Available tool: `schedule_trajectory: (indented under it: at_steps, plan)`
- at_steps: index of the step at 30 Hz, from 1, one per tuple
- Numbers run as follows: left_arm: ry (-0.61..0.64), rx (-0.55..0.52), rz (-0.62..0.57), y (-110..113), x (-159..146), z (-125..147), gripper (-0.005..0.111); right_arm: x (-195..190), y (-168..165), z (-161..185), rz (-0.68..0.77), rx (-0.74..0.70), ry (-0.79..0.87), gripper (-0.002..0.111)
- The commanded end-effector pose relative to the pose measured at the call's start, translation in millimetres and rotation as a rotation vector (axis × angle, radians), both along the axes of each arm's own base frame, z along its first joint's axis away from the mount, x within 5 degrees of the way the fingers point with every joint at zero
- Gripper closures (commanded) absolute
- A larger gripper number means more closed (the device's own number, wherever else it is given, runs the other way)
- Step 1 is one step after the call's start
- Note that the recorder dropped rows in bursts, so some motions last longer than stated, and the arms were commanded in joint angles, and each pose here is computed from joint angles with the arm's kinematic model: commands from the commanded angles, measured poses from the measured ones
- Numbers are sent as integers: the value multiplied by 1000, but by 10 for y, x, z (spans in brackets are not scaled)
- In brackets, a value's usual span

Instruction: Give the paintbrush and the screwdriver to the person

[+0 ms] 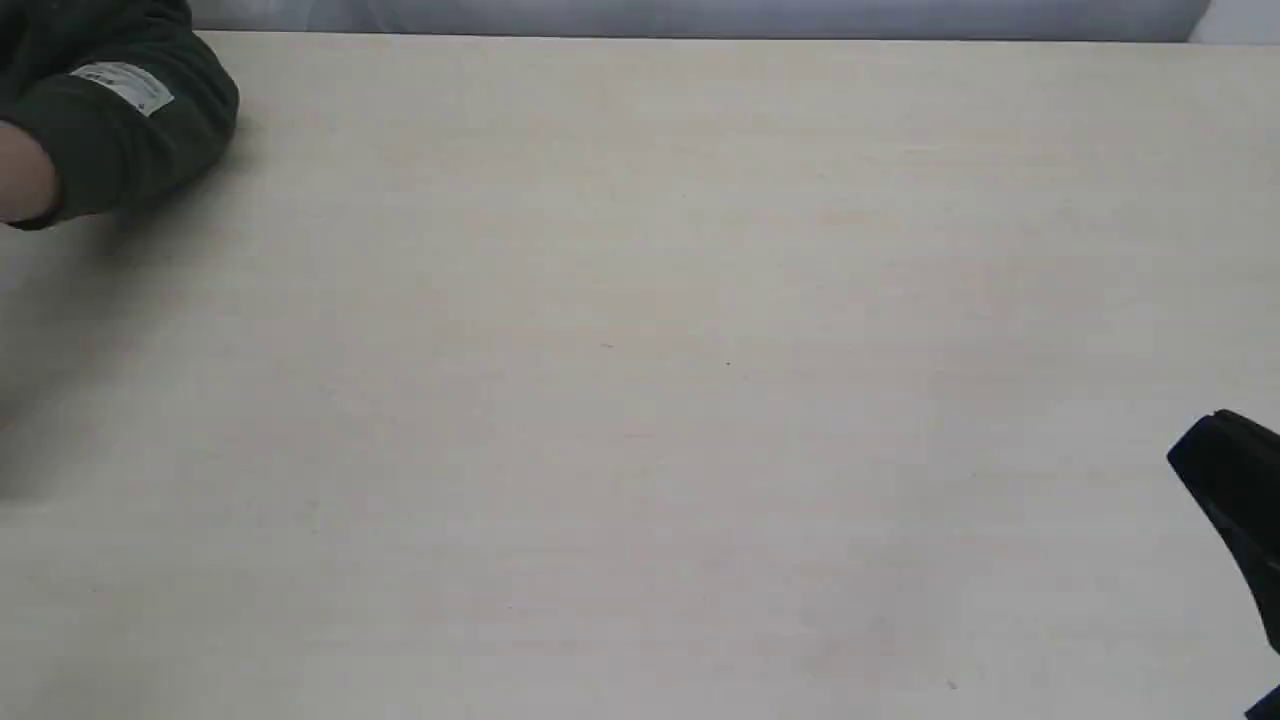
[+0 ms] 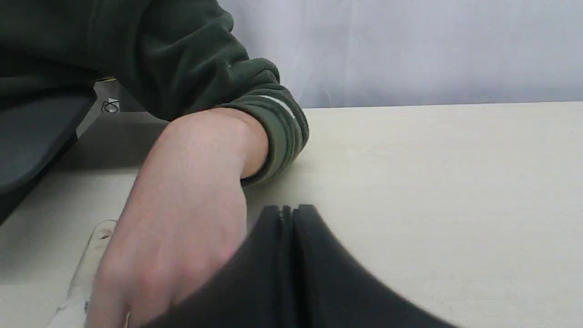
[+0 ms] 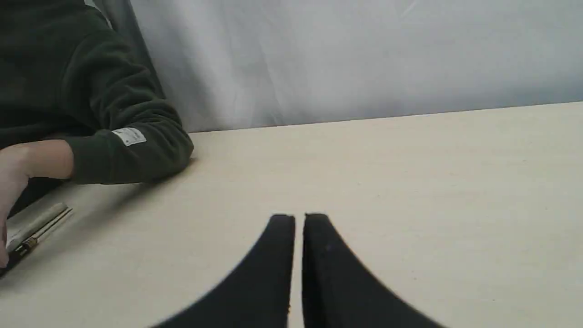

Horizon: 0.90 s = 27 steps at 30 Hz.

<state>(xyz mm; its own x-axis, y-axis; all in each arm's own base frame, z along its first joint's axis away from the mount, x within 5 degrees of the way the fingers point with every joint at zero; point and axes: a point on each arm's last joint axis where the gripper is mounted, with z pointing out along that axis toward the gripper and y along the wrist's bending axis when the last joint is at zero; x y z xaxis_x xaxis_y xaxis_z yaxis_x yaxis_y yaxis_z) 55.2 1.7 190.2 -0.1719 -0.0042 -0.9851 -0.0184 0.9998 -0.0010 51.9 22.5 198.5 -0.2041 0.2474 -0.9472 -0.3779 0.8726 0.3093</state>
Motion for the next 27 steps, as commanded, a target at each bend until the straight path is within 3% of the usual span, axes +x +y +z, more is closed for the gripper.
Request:
schedule_trajectory:
  at_steps: [1,11,27]
  plan:
    - [-11,-4,-7,-5,1,4,107,0,-10,-10,-5,-59,-26,104]
    - [-11,-4,-7,-5,1,4,107,23,-70,-3,-77,-249,-109,104]
    - [-11,-5,-7,-5,1,4,107,41,-293,-6,-471,-270,-55,104]
